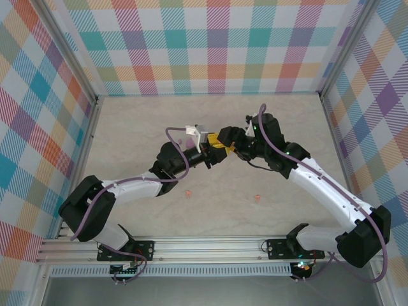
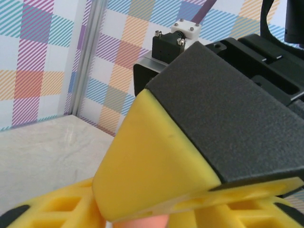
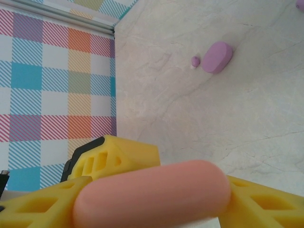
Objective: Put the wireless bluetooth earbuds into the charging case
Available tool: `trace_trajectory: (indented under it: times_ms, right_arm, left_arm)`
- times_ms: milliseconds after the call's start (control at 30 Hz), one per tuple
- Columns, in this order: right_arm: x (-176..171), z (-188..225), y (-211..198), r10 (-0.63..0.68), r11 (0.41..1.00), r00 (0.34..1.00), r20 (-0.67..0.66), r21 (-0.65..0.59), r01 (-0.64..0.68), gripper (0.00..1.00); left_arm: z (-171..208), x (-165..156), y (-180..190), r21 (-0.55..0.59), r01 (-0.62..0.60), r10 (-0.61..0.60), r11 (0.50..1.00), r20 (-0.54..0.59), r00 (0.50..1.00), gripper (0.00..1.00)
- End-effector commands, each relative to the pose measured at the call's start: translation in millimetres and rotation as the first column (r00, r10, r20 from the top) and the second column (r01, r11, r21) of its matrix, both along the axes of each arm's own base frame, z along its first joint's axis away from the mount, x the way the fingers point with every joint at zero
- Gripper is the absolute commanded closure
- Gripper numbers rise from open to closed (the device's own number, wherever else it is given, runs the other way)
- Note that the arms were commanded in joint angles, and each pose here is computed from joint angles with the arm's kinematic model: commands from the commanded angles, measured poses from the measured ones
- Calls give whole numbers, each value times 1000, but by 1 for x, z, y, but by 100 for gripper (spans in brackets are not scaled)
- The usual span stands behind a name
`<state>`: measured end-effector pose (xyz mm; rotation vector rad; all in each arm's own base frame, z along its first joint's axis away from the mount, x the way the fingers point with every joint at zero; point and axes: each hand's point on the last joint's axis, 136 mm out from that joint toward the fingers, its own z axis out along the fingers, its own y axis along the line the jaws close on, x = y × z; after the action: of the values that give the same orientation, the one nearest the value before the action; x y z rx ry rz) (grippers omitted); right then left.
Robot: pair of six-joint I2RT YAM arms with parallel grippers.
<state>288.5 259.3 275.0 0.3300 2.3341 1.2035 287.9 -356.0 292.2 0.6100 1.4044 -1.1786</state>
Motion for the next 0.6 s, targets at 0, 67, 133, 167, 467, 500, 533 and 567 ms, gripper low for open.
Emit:
trace_trajectory:
  times_ms: [0, 67, 133, 167, 467, 500, 533, 567]
  right_arm:
    - [-1, 10, 1, 9, 999, 1000, 21, 35, -10, 33]
    - [-1, 12, 3, 19, 999, 999, 26, 43, -20, 33]
    - [0, 13, 6, 29, 999, 999, 23, 45, -30, 33]
    - [0, 13, 7, 34, 998, 999, 22, 43, -35, 33]
    - [2, 19, 9, 54, 997, 998, 33, 46, -55, 34]
    - [2, 19, 8, 56, 998, 998, 30, 39, -57, 31]
    - [3, 19, 6, 53, 998, 998, 26, 32, -54, 28]
    - [4, 19, 3, 47, 998, 999, 24, 28, -48, 25]
  left_arm:
    - [14, 0, -4, -7, -1, 2, 1000, 33, 999, 58]
    - [13, 0, -4, -5, -5, 5, 1000, 31, 999, 59]
    - [12, 1, -4, -1, -7, 8, 1000, 30, 1000, 63]
    - [12, 2, -4, -1, -11, 11, 1000, 31, 999, 66]
    - [14, 4, -3, 5, -25, 25, 1000, 17, 1000, 100]
    - [14, 4, -3, 8, -27, 27, 1000, 14, 1000, 100]
    - [15, 5, -2, 10, -29, 29, 1000, 13, 999, 100]
    - [15, 5, -2, 15, -31, 30, 999, 12, 999, 100]
